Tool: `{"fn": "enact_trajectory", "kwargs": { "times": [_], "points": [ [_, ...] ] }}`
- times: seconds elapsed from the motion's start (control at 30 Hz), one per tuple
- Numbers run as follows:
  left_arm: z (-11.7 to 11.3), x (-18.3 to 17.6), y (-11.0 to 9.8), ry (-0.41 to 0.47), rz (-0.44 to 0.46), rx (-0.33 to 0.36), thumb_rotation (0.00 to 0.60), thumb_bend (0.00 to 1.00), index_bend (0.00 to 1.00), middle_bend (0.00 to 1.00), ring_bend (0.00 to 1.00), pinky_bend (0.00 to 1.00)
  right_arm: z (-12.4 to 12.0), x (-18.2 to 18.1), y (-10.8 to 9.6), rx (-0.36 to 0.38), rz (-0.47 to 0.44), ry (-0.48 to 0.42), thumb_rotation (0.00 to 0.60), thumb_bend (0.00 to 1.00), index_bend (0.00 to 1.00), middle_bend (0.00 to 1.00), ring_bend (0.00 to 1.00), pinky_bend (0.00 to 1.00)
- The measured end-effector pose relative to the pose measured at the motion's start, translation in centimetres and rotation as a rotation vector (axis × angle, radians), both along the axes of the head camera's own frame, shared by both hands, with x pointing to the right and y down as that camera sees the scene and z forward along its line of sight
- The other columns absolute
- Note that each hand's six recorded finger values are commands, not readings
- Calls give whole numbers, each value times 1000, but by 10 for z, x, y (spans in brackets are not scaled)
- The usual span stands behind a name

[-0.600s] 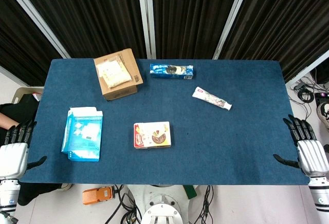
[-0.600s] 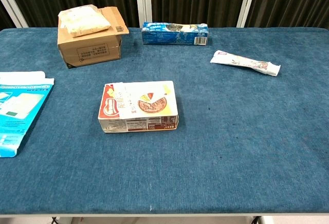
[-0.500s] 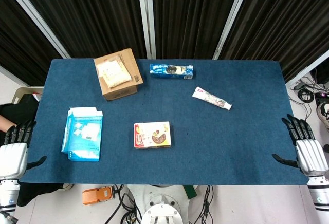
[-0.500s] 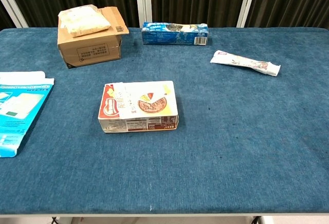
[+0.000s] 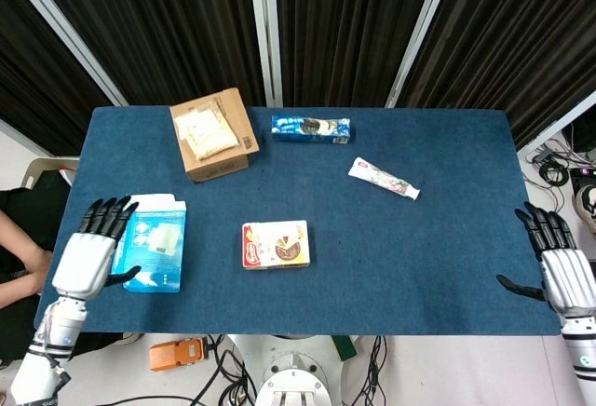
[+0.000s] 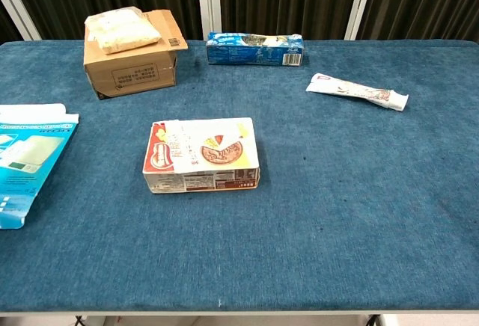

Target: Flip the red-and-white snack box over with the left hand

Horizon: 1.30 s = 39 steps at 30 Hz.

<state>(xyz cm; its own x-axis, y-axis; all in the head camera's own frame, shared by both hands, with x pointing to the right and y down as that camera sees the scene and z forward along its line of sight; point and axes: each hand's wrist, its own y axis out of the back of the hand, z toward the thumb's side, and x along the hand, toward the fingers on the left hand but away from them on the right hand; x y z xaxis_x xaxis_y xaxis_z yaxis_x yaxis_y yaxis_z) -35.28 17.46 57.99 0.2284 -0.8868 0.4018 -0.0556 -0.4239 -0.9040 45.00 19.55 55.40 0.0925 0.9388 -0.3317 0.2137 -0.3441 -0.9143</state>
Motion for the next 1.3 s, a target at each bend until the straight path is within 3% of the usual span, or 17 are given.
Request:
{"fn": "enact_trajectory", "kwargs": {
  "times": [0.23, 0.4, 0.6, 0.83, 1.03, 1.3],
  "points": [
    [8, 102, -21, 96, 225, -88, 600, 0, 47, 21, 0, 0, 2, 3, 1, -6, 6, 0, 600, 149, 0, 0, 0, 0],
    [26, 146, -29, 122, 260, -182, 600, 0, 47, 12, 0, 0, 3, 6, 2, -11, 12, 3, 600, 149, 0, 0, 0, 0],
    [55, 195, -35, 127, 247, -319, 600, 0, 22, 12, 0, 0, 5, 10, 2, -17, 18, 4, 600, 149, 0, 0, 0, 0],
    [83, 251, -28, 99, 213, -489, 600, 0, 10, 7, 0, 0, 4, 17, 3, -17, 31, 5, 600, 149, 0, 0, 0, 0],
    [98, 286, -31, 17, 173, -503, 600, 0, 10, 7, 0, 0, 5, 18, 3, -23, 31, 9, 600, 149, 0, 0, 0, 0],
    [112, 303, -41, -42, 73, -534, 600, 0, 45, 42, 0, 0, 7, 19, 3, -30, 34, 11, 600, 150, 0, 0, 0, 0]
  ]
}}
